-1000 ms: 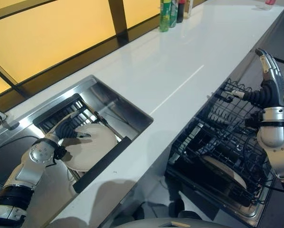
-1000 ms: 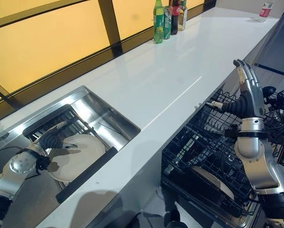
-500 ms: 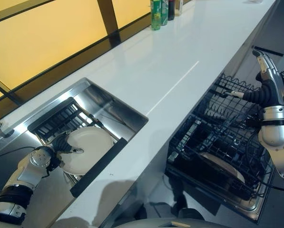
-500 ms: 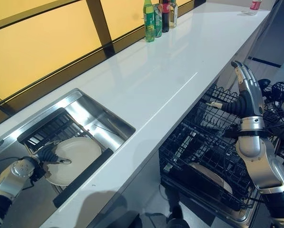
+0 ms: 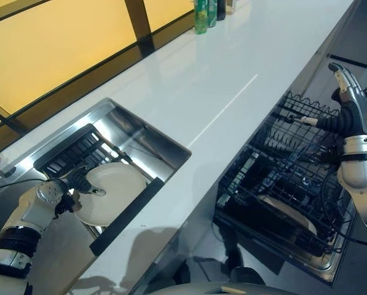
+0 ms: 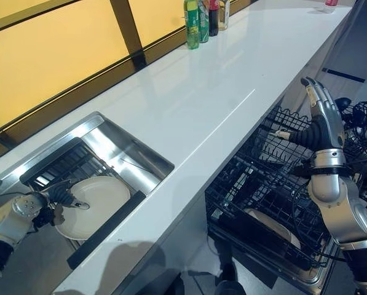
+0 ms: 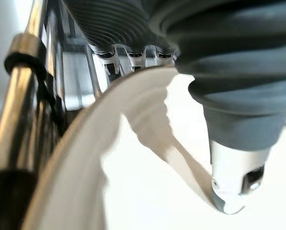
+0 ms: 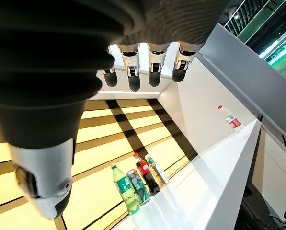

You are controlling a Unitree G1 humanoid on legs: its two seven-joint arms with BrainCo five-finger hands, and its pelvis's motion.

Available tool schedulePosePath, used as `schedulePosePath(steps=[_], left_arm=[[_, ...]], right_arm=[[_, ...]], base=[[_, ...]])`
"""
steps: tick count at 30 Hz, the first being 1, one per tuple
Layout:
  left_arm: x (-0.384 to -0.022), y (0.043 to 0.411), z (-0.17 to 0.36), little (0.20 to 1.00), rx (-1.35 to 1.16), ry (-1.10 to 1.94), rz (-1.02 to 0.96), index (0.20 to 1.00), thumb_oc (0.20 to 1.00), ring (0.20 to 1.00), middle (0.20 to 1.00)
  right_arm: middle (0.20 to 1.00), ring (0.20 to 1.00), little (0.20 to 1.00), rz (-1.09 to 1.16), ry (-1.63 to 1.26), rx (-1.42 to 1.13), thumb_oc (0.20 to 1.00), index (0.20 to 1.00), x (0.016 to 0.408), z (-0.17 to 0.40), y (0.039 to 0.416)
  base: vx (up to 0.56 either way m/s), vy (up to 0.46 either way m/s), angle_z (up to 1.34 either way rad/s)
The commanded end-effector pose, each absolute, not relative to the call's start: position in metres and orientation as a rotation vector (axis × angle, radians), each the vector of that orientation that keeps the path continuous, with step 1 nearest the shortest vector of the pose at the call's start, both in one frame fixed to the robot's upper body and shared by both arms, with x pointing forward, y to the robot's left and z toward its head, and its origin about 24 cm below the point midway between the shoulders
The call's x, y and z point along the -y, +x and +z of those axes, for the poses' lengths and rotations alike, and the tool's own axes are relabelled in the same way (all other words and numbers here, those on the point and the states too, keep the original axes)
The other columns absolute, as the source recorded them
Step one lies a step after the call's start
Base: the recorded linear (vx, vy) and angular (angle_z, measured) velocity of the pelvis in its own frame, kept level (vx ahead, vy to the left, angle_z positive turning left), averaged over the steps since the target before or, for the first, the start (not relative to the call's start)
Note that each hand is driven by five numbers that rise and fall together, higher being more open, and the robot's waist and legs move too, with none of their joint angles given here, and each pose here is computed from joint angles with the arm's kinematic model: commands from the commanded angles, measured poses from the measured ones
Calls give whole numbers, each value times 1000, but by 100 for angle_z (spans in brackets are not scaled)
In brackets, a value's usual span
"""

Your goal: Pick up plates and place into dishwasher.

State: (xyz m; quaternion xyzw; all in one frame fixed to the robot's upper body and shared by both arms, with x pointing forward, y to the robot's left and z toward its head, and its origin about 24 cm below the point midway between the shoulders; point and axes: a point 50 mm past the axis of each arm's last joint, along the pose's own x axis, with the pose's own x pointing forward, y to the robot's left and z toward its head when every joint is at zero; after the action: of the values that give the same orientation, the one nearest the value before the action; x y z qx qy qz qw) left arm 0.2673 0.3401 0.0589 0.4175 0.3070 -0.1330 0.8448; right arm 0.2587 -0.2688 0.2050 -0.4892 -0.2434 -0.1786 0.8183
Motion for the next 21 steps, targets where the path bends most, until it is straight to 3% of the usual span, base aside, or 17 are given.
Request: schedulePosePath(steps=[1, 7, 16, 19, 20, 21], left_arm=[[-344, 262, 76, 1000, -688, 829, -435, 1000, 1000, 1000, 1000], [-322, 259, 87, 1000, -691, 734, -687, 1000, 1000, 1000, 1000], [-303, 260, 112, 1000, -627, 724, -836, 1000, 1000, 1000, 1000], [-300, 262, 119, 341, -590, 735, -837, 341, 341, 341, 341], [-299, 262, 121, 200, -583, 737, -837, 200, 200, 200, 200], [-299, 263, 124, 200, -574, 739, -838, 200, 200, 200, 200]], right_arm=[[1000, 1000, 1000, -361, -1059, 636, 1000, 1000, 257, 227, 255], [1000, 1000, 1000, -351, -1064, 632, 1000, 1000, 256, 225, 257], [1000, 1000, 1000, -351, -1053, 623, 1000, 1000, 256, 226, 257], [1000, 1000, 1000, -351, -1048, 619, 1000, 1000, 256, 225, 256], [1000, 1000, 1000, -351, -1048, 619, 1000, 1000, 256, 225, 256], [1000, 1000, 1000, -352, -1047, 618, 1000, 1000, 256, 225, 256]], base=[[0, 0, 0], [0, 0, 0], [-12, -14, 1], [0, 0, 0], [0, 0, 0], [0, 0, 0]])
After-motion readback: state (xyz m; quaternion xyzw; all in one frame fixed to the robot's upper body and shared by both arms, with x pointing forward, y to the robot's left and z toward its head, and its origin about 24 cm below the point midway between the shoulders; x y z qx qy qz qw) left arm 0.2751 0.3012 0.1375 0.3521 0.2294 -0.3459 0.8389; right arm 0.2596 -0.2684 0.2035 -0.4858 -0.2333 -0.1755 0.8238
